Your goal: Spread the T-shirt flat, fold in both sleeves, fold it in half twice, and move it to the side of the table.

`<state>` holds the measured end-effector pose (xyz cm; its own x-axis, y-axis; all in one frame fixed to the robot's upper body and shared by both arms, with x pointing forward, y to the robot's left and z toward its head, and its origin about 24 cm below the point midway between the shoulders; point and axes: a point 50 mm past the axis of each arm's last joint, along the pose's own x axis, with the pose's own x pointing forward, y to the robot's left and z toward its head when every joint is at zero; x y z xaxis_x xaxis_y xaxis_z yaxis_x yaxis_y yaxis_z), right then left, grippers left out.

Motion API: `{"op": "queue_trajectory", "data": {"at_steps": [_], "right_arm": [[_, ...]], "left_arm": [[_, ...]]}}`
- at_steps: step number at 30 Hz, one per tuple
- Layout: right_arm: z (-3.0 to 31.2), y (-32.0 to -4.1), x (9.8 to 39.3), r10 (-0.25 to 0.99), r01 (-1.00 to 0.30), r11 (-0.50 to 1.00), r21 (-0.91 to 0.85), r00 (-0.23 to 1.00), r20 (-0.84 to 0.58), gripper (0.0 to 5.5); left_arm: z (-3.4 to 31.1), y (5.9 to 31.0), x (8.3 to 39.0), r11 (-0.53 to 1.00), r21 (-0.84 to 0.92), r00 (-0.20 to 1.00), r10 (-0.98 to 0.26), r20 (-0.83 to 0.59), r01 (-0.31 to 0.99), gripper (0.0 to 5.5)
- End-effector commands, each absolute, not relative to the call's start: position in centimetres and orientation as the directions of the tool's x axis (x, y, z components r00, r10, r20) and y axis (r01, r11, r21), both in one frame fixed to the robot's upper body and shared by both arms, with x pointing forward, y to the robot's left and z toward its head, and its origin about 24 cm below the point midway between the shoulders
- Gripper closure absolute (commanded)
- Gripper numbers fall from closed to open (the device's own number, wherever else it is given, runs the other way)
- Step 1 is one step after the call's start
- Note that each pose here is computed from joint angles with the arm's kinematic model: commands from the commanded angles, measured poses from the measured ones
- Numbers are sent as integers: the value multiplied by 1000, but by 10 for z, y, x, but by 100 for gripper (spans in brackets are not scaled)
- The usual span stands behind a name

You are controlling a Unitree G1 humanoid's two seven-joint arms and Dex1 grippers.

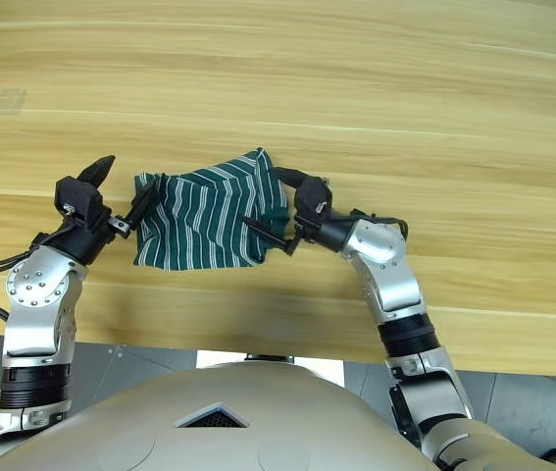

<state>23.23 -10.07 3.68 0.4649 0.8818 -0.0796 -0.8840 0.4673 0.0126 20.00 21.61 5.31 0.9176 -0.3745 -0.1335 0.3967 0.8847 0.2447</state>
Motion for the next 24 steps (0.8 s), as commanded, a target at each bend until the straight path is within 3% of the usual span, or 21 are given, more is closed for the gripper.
{"op": "queue_trajectory", "data": {"at_steps": [1, 7, 10, 24], "right_arm": [[36, -91, 253, 884, -893, 450, -23, 449, -126, 80], [26, -81, 274, 878, -901, 431, -49, 431, -210, 80], [16, -84, 270, 876, -915, 400, -41, 395, -276, 131], [12, -92, 260, 883, -928, 372, -32, 364, -297, 378]], "left_arm": [[53, 216, 202, 889, 249, 923, -367, -117, 385, 155], [49, 213, 202, 874, 287, 921, -371, -123, 391, 61], [47, 214, 201, 872, 295, 921, -367, -132, 390, 13], [31, 236, 203, 877, 329, 934, -301, -193, 351, 10]]}}
